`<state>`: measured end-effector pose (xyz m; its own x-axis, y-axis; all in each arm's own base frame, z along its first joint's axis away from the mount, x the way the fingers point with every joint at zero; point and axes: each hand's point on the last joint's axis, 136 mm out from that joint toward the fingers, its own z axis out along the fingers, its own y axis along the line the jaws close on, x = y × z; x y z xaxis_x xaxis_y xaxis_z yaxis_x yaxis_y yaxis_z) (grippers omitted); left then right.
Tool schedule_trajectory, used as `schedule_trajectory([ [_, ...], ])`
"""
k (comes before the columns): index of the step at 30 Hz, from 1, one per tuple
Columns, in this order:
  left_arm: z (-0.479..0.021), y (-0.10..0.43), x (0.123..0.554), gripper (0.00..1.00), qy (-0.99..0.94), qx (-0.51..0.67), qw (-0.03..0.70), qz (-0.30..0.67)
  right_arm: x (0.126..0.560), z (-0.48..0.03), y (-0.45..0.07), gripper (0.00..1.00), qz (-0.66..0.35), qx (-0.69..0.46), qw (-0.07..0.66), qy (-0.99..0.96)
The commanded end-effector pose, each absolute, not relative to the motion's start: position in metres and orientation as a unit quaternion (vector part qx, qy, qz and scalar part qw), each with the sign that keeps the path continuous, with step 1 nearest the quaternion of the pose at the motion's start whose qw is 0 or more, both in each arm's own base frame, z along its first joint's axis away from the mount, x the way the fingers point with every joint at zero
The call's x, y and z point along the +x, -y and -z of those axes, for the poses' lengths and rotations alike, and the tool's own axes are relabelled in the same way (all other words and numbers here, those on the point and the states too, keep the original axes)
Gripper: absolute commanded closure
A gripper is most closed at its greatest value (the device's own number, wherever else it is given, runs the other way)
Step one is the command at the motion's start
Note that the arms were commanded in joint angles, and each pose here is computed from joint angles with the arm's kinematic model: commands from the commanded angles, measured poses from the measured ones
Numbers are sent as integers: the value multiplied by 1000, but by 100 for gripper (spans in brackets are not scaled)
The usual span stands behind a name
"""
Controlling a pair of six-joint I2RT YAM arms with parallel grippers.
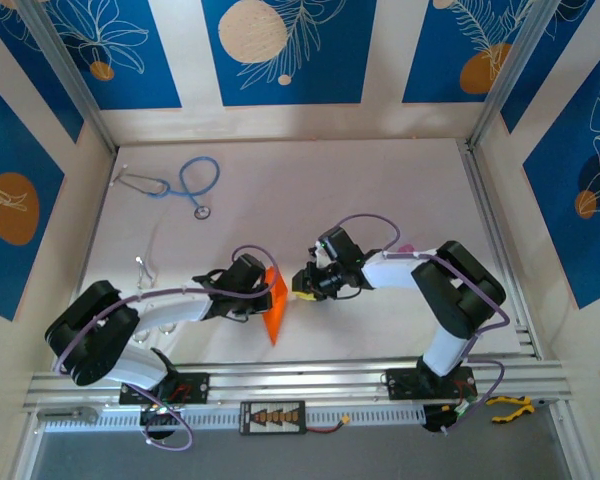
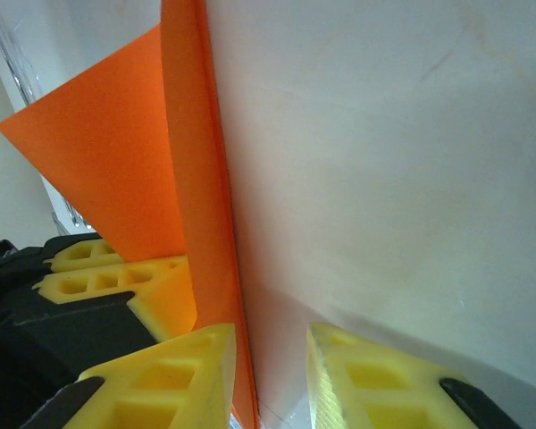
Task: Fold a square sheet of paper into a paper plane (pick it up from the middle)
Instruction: Move a paper plane to the center of the table.
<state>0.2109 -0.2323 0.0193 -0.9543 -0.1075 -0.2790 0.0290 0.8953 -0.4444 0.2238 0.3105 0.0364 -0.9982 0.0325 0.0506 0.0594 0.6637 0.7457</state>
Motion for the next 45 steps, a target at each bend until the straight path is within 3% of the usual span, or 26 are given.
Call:
schedule_trajectory([
  [1,-17,236,210,91,-958,-26,143,248,220,-38,-323,73,427,-16,34,903],
  [18,-21,254,212,92,-946,-20,139,293,211,-55,-343,87,471,22,40,881],
  [32,-20,253,210,93,-944,-28,138,300,210,-51,-351,91,475,30,48,878],
  [39,-32,252,214,87,-938,-34,157,307,208,-41,-350,92,458,22,60,887],
  [45,-46,245,216,90,-936,-35,177,303,214,-45,-341,91,452,7,43,891],
])
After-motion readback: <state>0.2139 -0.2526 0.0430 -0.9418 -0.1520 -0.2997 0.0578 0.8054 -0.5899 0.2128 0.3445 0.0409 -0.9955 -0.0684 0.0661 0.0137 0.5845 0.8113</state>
